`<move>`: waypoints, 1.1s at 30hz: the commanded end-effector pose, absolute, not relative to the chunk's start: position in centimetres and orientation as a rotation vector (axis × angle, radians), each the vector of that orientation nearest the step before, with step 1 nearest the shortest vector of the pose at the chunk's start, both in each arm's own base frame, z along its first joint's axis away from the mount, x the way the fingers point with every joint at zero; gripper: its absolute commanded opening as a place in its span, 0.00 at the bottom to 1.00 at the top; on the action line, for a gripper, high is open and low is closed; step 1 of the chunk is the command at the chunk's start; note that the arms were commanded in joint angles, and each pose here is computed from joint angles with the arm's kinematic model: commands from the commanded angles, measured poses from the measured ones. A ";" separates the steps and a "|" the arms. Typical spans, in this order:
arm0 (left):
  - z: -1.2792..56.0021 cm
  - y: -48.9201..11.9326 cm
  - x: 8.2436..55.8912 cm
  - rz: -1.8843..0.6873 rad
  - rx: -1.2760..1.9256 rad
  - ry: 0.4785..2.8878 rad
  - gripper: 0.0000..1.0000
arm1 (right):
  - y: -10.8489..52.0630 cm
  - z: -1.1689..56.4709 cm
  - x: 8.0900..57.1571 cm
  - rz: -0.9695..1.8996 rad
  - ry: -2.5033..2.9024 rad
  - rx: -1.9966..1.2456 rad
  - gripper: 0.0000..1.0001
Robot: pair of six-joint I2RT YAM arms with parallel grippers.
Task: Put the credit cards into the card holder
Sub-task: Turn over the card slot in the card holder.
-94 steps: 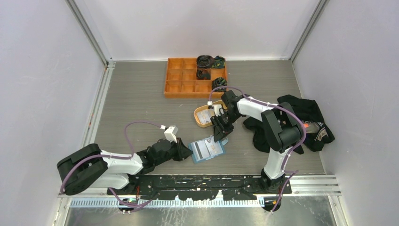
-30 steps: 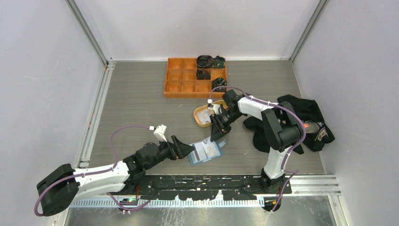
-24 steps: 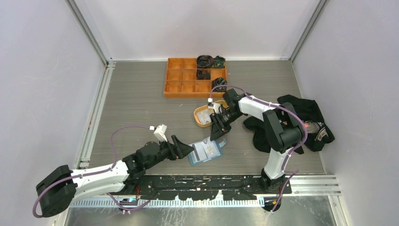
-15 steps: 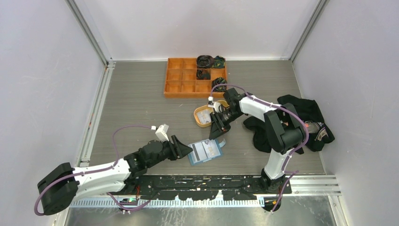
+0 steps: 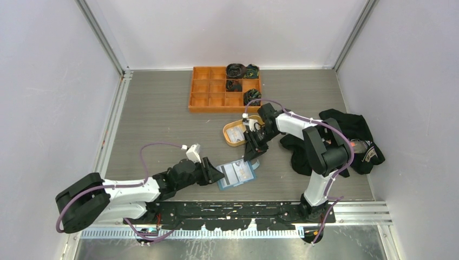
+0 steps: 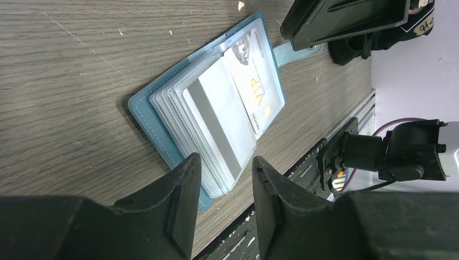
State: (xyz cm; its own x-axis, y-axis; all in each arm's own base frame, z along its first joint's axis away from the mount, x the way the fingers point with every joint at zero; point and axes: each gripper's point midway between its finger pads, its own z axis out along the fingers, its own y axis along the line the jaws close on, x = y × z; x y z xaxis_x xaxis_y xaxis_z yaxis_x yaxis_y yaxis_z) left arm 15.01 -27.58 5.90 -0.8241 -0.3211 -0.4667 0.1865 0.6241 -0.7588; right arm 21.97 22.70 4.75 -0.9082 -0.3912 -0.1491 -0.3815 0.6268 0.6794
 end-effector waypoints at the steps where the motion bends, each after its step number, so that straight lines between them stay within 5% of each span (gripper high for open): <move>1: 8.1 -28.9 15.8 -1.214 -0.090 2.184 0.40 | 22.7 4.1 22.7 -1.156 -2.845 0.651 0.38; 33: 7.3 -29.5 15.6 -1.241 -0.089 2.210 0.42 | 24.9 5.8 21.2 -1.353 -2.669 0.590 0.31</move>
State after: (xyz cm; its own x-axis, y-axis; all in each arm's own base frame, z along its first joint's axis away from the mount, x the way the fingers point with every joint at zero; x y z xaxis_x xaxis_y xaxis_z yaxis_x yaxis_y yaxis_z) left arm 15.08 -28.06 4.61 -0.8356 -0.3086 -0.4545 0.1764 0.6327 -0.7540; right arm 21.10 23.54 3.63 -0.9214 -0.3829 -0.0667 -0.3041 0.6032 0.7373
